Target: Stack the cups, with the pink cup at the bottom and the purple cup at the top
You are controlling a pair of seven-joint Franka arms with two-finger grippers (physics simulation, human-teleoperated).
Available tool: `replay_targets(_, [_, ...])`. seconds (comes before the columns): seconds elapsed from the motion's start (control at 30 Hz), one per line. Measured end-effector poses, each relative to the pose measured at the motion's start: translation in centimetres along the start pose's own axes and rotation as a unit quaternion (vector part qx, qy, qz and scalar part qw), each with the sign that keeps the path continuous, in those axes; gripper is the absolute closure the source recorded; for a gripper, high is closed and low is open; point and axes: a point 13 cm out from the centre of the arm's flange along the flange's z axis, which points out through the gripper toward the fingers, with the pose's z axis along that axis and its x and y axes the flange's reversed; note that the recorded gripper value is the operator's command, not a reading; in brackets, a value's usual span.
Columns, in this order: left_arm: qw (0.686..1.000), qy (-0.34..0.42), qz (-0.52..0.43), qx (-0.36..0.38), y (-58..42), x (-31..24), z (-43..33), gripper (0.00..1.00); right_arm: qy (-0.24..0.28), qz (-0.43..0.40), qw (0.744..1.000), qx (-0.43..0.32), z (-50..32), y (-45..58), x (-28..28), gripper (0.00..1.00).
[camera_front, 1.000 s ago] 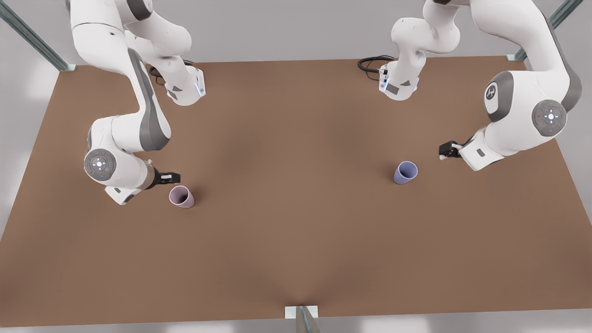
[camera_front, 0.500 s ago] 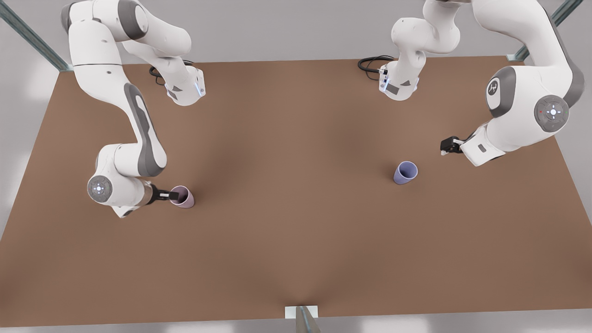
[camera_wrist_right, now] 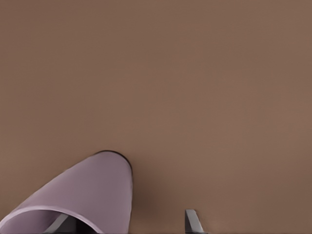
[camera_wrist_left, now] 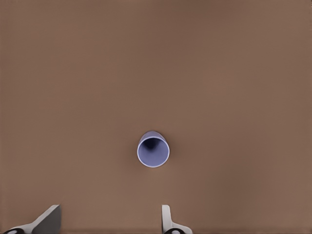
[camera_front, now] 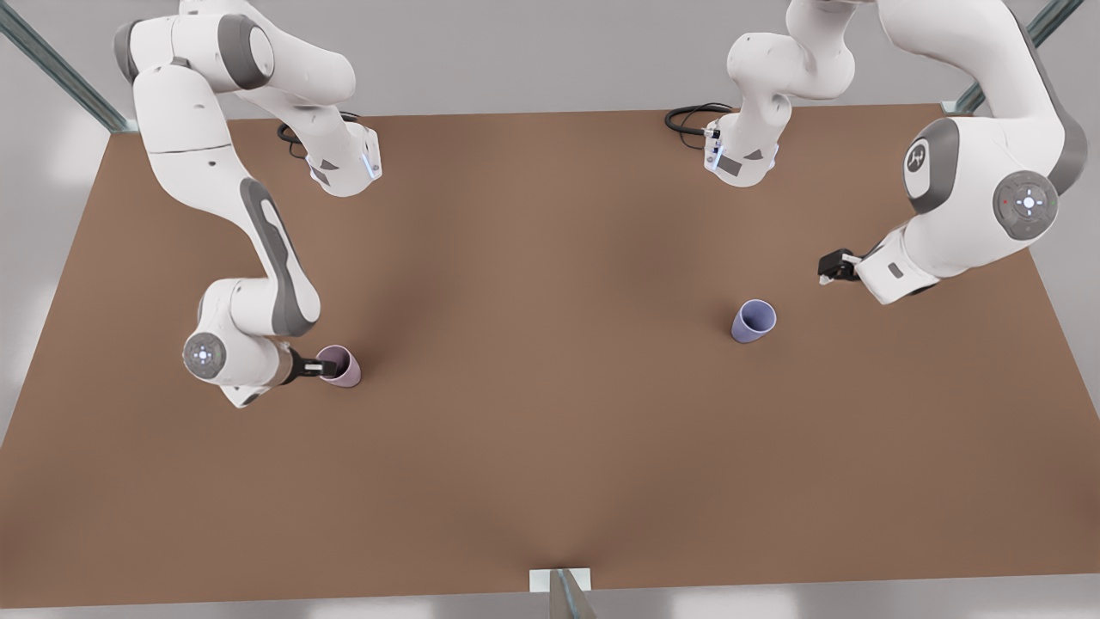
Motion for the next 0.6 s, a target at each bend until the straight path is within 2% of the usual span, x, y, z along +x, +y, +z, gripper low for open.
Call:
replay_targets(0.03, [1.000,0.000,0.000,0.000,0.0,0.1,-0.1,0.00,0.003,-0.003,1.000,-0.001,0.5,0.0,0.0,0.47])
replay_targets(0.1, [1.000,0.000,0.001,-0.005,0.2,0.2,-0.3,0.00,0.009,-0.008,1.000,-0.005,1.6,0.2,-0.2,0.75])
replay_targets(0.13, [1.000,0.000,0.001,-0.007,0.2,0.3,-0.3,0.00,0.009,-0.011,1.000,-0.009,1.7,0.4,-0.3,0.79])
replay_targets(0.37, [1.000,0.004,0.004,-0.012,0.3,0.5,-0.1,0.00,-0.003,-0.032,0.999,-0.004,0.9,1.0,-1.2,0.79])
replay_targets(0.5, [1.000,0.005,0.003,-0.012,0.4,0.5,-0.2,0.00,-0.053,-0.061,0.997,-0.004,-4.2,4.5,-4.3,0.79])
replay_targets(0.6, [1.000,0.005,0.003,-0.013,0.4,0.6,-0.2,0.00,-0.089,-0.109,0.990,-0.017,-8.6,12.6,-5.5,0.79])
